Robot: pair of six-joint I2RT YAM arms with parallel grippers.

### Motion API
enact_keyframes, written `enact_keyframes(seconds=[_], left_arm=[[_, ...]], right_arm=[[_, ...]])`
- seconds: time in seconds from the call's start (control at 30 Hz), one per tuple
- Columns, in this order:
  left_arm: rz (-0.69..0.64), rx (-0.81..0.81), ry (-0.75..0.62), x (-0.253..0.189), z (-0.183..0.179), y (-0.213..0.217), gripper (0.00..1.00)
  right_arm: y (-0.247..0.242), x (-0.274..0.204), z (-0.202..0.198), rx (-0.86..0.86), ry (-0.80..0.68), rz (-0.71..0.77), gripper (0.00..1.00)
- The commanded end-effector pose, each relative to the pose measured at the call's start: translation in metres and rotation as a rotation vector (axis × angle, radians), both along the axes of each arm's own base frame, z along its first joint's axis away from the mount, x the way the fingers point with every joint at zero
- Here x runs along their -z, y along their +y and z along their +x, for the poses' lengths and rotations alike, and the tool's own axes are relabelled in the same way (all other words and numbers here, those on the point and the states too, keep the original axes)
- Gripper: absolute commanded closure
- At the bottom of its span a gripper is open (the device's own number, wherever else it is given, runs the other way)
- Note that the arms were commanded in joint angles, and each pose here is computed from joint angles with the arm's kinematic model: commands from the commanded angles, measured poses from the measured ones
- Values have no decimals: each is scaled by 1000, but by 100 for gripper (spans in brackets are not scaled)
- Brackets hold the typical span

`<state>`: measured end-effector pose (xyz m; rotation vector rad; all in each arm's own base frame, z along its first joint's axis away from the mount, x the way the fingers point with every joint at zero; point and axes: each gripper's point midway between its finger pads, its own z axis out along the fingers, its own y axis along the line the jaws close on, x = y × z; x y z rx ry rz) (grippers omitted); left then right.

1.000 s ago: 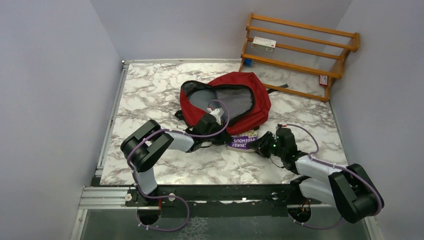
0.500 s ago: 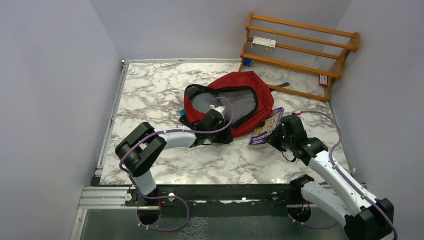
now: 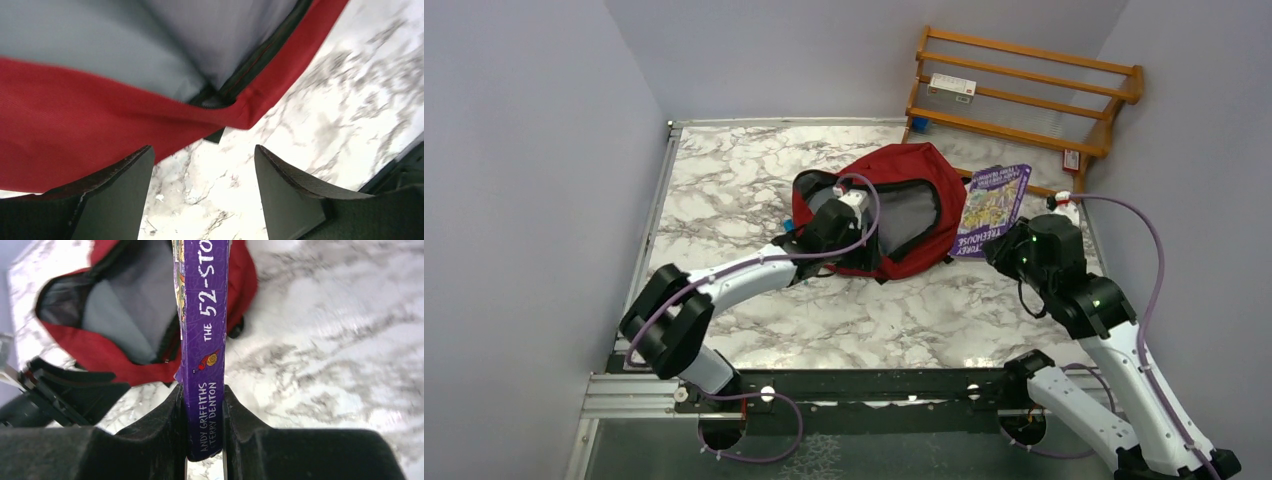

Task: Pack the student bag
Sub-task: Pick up the book from the center of the board.

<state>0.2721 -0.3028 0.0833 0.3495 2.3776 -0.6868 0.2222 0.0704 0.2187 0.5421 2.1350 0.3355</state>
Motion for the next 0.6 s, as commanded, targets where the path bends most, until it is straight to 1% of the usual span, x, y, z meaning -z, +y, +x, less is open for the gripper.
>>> enact_keyframes(seconds=[0.0, 0.07, 0.13, 0.2, 0.27, 0.4, 0.57], left_arm=[[-113, 37, -249, -95, 28, 9, 23], [-160, 37, -326, -126, 37, 26, 17], [-180, 52, -386, -152, 43, 41, 14], [-174, 86, -442, -176, 45, 52, 12], [-151, 140, -498, -197, 40, 59, 11], [-103, 262, -588, -223, 19, 67, 11], [-21, 357, -640, -232, -8, 84, 10]], right_arm=[[38, -72, 20, -310, -308, -31, 100], [61, -86, 20, -480, -385, -50, 99], [84, -93, 17, -656, -425, -70, 100], [106, -97, 11, -840, -450, -76, 100], [123, -100, 5, -988, -465, -76, 100], [140, -105, -4, -1170, -494, -78, 99], [152, -109, -24, -1357, -525, -60, 99]])
